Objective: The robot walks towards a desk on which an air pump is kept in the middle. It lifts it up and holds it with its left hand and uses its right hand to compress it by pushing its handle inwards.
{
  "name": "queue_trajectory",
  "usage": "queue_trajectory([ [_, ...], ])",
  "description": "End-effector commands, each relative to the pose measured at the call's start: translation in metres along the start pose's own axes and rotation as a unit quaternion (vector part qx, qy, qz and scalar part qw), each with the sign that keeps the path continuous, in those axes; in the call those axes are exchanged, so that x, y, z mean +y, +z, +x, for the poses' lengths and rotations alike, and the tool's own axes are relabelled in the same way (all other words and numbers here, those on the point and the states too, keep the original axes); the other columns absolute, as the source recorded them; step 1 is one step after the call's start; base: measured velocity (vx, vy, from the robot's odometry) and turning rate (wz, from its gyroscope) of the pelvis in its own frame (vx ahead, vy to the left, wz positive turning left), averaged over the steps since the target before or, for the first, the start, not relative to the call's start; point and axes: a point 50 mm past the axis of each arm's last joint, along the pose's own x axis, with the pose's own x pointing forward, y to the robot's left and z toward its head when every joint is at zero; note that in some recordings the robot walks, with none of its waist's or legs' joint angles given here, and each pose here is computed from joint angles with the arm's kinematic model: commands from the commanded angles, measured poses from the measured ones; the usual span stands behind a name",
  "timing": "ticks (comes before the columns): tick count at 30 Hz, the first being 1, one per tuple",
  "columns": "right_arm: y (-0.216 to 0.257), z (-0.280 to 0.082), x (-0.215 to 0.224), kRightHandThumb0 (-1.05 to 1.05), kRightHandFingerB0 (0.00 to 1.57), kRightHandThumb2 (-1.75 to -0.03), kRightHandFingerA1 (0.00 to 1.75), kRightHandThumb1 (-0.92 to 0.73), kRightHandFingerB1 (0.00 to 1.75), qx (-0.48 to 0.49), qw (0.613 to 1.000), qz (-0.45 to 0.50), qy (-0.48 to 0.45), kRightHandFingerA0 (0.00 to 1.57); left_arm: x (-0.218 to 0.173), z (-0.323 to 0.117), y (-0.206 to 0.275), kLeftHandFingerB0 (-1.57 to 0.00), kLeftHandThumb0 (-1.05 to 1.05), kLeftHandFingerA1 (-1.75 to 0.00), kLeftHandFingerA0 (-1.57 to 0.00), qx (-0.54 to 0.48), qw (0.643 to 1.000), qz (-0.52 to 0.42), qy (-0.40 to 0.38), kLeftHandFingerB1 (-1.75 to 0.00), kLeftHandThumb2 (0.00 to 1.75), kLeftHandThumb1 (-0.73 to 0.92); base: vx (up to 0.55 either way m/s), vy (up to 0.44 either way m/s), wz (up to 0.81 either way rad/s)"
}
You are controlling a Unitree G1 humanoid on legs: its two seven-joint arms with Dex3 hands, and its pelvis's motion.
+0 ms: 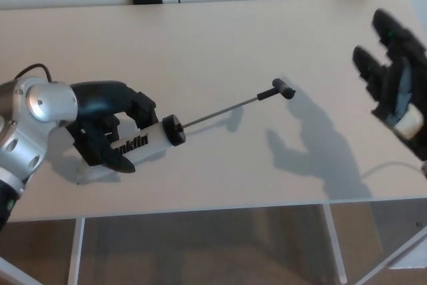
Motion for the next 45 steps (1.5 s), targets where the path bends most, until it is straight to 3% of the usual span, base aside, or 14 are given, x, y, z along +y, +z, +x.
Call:
queue_trajectory([
  [1, -0.017, 0.015, 0.013, -0.89, 0.0, -0.67, 0.05, -0.9, 0.06, 0.043, 0.998, -0.043, 0.006, 0.0, 0.009, -0.008, 0.014, -0.75, -0.07, -1.18, -0.9, 0.019, 0.994, 0.106, -0.01, -1.04, 0.76, 0.78, 0.0, 0.0, 0.0],
  [3, -0.018, 0.016, 0.015, -0.89, 0.0, -0.67, 0.05, -0.9, 0.06, 0.044, 0.998, -0.046, 0.009, 0.0, 0.009, -0.008, 0.016, -0.75, -0.07, -1.18, -0.9, 0.023, 0.992, 0.127, -0.008, -1.04, 0.76, 0.78, 0.0, 0.0, 0.0],
  [4, -0.018, 0.016, 0.016, -0.97, 0.0, -1.12, 0.06, -0.76, 0.04, 0.044, 0.998, -0.046, 0.01, 0.0, 0.007, -0.008, 0.018, -0.73, -0.06, -1.2, -0.9, 0.027, 0.99, 0.136, -0.009, -1.04, 0.75, 0.77, 0.0, 0.0, 0.0],
  [15, -0.024, 0.021, 0.023, -0.89, 0.0, -1.14, 0.14, -0.72, 0.11, 0.052, 0.998, -0.037, 0.007, 0.0, -0.001, -0.006, 0.032, -0.66, -0.08, -1.21, -0.83, 0.025, 0.98, 0.195, -0.011, -1.17, 0.63, 0.8, 0.0, 0.0, 0.0],
  [16, -0.022, 0.023, 0.024, -0.92, 0.0, -0.94, 0.07, -0.7, 0.05, 0.049, 0.998, -0.048, 0.012, 0.0, -0.001, -0.006, 0.033, -0.68, -0.1, -1.1, -0.85, 0.026, 0.978, 0.208, -0.008, -1.04, 0.63, 0.77, 0.0, 0.0, 0.0],
  [17, -0.021, 0.023, 0.025, -0.91, 0.0, -1.15, 0.11, -0.75, 0.09, 0.047, 0.997, -0.051, 0.014, 0.0, -0.002, -0.005, 0.033, -0.65, -0.1, -1.23, -0.84, 0.025, 0.977, 0.21, -0.006, -1.16, 0.64, 0.77, 0.0, 0.0, 0.0],
  [19, -0.02, 0.024, 0.026, -0.91, 0.0, -1.15, 0.11, -0.75, 0.09, 0.046, 0.997, -0.053, 0.015, 0.0, -0.003, -0.005, 0.033, -0.65, -0.1, -1.23, -0.84, 0.024, 0.977, 0.211, -0.005, -1.16, 0.64, 0.77, 0.0, 0.0, 0.0],
  [20, -0.02, 0.024, 0.026, -0.92, 0.0, -0.94, 0.06, -0.7, 0.06, 0.045, 0.997, -0.054, 0.017, 0.0, -0.003, -0.005, 0.033, -0.64, -0.12, -1.22, -0.88, 0.024, 0.977, 0.212, -0.005, -1.18, 0.63, 0.78, 0.0, 0.0, 0.0],
  [22, -0.02, 0.024, 0.026, -0.92, 0.0, -0.94, 0.06, -0.7, 0.06, 0.044, 0.997, -0.056, 0.018, 0.0, -0.004, -0.005, 0.033, -0.64, -0.12, -1.22, -0.88, 0.024, 0.977, 0.214, -0.005, -1.18, 0.63, 0.78, 0.0, 0.0, 0.0],
  [23, -0.02, 0.023, 0.025, -0.9, 0.0, -1.14, 0.12, -0.73, 0.1, 0.044, 0.997, -0.056, 0.018, 0.0, -0.004, -0.004, 0.033, -0.63, -0.13, -1.25, -0.87, 0.025, 0.977, 0.213, -0.006, -1.21, 0.63, 0.81, 0.0, 0.0, 0.0],
  [24, -0.023, 0.022, 0.024, -0.94, 0.0, -1.15, 0.08, -0.77, 0.06, 0.049, 0.997, -0.055, 0.015, 0.0, -0.005, -0.004, 0.032, -0.62, -0.16, -1.26, -0.85, 0.024, 0.976, 0.215, -0.007, -1.18, 0.64, 0.78, 0.0, 0.0, 0.0],
  [43, -0.034, 0.018, 0.024, -0.86, 0.0, -1.15, 0.14, -0.78, 0.13, 0.051, 0.999, -0.01, 0.003, 0.0, -0.005, -0.005, 0.032, -0.62, -0.14, -1.29, -0.86, 0.019, 0.978, 0.208, -0.004, -1.22, 0.64, 0.8, 0.0, 0.0, 0.0],
  [44, -0.038, 0.015, 0.025, -0.86, 0.0, -0.93, 0.12, -0.73, 0.14, 0.052, 0.998, 0.019, -0.003, 0.0, -0.005, -0.005, 0.033, -0.68, -0.13, -1.32, -0.85, 0.016, 0.978, 0.206, -0.004, -1.19, 0.68, 0.77, 0.0, 0.0, 0.0],
  [45, -0.04, 0.014, 0.025, -0.86, 0.0, -0.93, 0.12, -0.73, 0.14, 0.053, 0.998, 0.035, -0.007, 0.0, -0.005, -0.005, 0.033, -0.68, -0.13, -1.32, -0.85, 0.015, 0.979, 0.205, -0.004, -1.19, 0.68, 0.77, 0.0, 0.0, 0.0],
])
